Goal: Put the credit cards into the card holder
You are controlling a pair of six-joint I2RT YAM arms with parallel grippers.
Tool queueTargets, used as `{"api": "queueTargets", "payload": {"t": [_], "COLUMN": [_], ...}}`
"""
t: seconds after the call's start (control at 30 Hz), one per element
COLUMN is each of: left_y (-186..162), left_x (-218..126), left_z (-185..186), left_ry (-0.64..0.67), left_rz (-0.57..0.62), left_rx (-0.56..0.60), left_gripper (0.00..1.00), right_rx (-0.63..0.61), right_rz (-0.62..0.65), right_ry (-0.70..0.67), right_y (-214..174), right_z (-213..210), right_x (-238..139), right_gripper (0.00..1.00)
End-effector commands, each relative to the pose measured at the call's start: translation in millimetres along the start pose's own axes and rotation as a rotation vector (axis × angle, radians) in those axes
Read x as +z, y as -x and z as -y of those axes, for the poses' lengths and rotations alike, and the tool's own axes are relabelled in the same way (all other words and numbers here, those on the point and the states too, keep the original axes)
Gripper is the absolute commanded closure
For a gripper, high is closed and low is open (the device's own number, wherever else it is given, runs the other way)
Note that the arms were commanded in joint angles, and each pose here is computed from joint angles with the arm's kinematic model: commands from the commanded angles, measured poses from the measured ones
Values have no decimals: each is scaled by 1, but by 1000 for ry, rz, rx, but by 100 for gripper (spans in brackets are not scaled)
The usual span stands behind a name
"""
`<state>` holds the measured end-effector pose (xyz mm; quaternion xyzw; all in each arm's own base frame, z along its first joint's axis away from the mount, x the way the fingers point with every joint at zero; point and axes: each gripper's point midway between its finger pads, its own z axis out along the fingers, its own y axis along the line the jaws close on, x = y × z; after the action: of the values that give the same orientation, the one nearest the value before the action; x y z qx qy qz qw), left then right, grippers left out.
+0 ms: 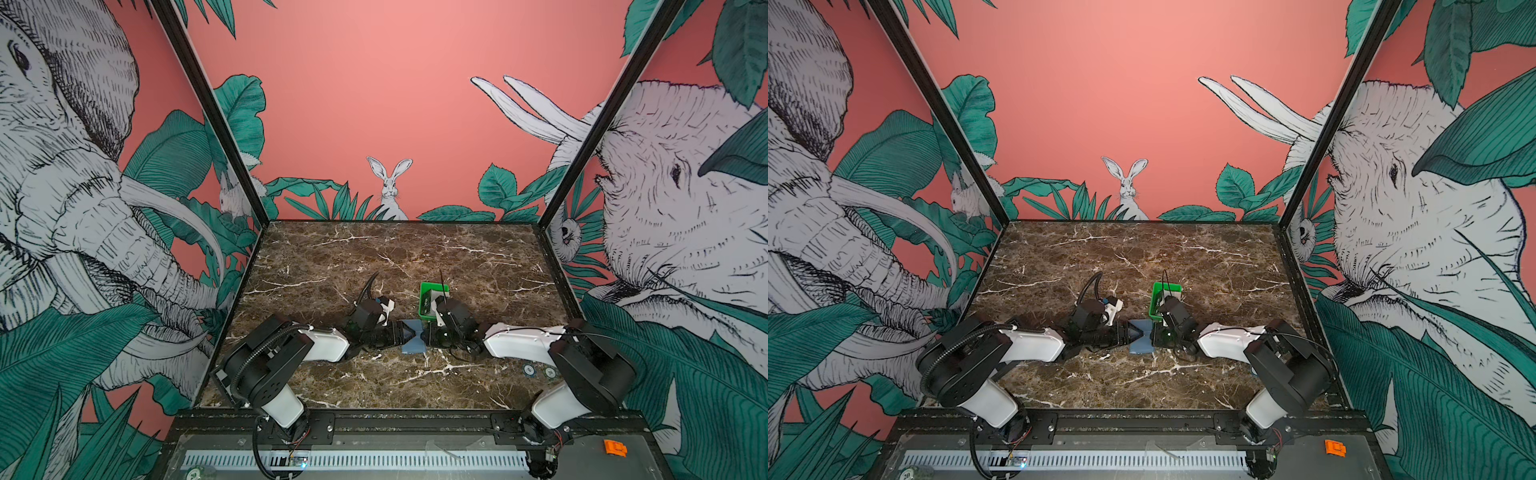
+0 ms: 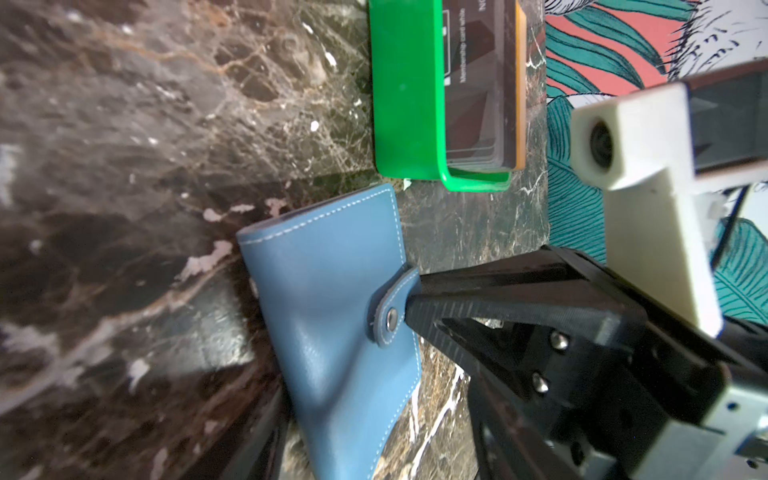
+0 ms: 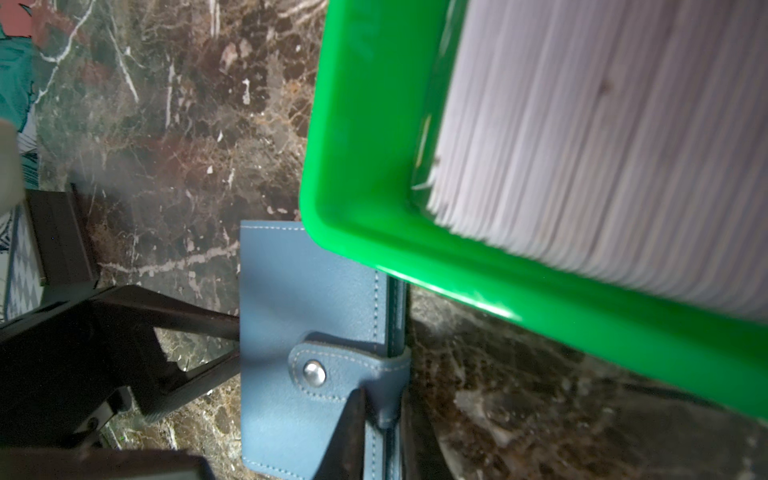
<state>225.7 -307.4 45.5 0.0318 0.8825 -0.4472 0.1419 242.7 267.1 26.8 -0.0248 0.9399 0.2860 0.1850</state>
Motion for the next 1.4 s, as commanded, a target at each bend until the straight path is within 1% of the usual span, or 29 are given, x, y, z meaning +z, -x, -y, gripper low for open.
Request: {"api": "queueTargets", "payload": {"t": [0.0, 0.13, 0.23, 0.47, 0.57, 0.73, 0.87, 0.93, 1.0, 1.07, 1.3, 1.37], "left_y": [1, -2, -4, -6, -6, -15, -20, -18, -23, -23, -21, -21], "left_x": [-4, -5, -4, 2, 3, 6, 9, 8, 5, 5, -1, -2], "left_z": [0, 1, 4, 11, 12, 10, 15, 18, 21, 21, 31, 31], "left_ry": [-29, -46, -87, -163, -177, -166, -194, -216, -240, -236, -261, -255], "left_rz": [11, 5, 3, -7, -7, -37, -43, -29, -50, -49, -44, -49], "left_rx": [-5, -5, -15, -36, -38, -34, -36, -38, -37, -33, -18, -15], "left_gripper": [32, 32, 33, 33, 36, 39, 41, 44, 48, 50, 53, 56], "right_rx": [10, 22, 31, 24, 30, 30, 32, 35, 36, 34, 33, 31], "right_rz": [-48, -47, -50, -70, -76, -85, -88, -85, -87, -89, -86, -87], "right_ry": [-19, 1, 24, 55, 65, 64, 58, 52, 51, 44, 1, -1], "right_y": [-19, -25, -31, -43, -46, -50, -51, -52, -53, -54, -56, -57], "right_z": [14, 15, 14, 13, 13, 13, 15, 17, 17, 19, 28, 29], "right_x": [-1, -7, -11, -15, -14, -13, -12, -11, -12, -12, -14, -14], "right_gripper": [89, 94, 96, 97, 97, 98, 98, 98, 98, 98, 99, 99]}}
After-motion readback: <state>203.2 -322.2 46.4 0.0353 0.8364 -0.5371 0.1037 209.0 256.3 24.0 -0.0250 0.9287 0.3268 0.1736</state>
